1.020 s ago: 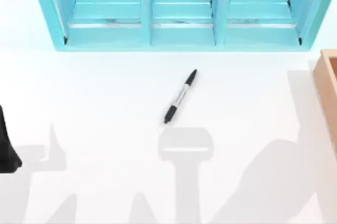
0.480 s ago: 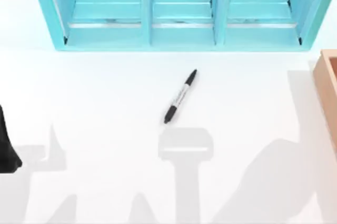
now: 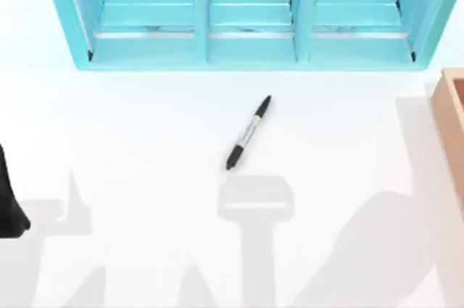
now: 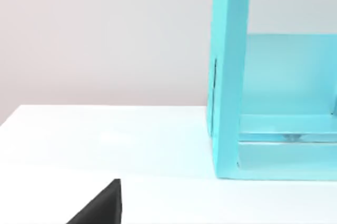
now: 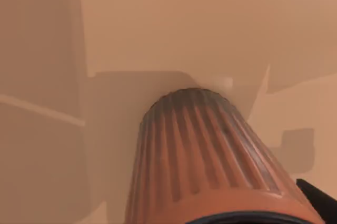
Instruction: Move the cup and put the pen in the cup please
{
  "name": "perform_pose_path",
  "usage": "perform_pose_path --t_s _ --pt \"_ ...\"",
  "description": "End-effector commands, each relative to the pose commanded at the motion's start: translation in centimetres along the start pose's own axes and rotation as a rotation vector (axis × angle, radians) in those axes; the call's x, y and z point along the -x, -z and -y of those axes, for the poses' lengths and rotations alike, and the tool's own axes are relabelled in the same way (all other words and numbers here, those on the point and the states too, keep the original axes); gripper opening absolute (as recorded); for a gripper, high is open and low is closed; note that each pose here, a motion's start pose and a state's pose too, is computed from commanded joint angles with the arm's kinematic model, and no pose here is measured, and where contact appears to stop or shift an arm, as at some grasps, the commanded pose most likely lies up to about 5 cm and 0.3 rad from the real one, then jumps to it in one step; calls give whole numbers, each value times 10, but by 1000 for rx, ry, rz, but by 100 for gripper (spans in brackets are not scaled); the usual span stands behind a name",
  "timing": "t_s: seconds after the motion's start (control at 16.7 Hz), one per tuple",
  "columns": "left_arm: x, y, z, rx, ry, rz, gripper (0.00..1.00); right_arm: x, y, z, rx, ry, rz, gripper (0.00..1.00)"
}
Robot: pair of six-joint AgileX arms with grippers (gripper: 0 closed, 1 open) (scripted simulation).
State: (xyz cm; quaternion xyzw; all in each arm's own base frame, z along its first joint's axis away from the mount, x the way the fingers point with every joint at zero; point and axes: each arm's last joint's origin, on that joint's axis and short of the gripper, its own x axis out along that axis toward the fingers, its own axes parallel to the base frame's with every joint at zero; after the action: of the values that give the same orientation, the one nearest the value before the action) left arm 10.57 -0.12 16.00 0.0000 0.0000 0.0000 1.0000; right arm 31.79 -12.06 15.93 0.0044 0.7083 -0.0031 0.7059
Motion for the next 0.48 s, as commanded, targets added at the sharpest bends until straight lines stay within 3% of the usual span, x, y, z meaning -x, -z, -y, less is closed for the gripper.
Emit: perform_pose_path --t_s 0.3,0.48 --pt "0 0 0 0 0 0 100 1 -1 -1 -1 0 1 0" --pt "0 0 0 0 0 0 100 20 -12 -19 -1 1 8 0"
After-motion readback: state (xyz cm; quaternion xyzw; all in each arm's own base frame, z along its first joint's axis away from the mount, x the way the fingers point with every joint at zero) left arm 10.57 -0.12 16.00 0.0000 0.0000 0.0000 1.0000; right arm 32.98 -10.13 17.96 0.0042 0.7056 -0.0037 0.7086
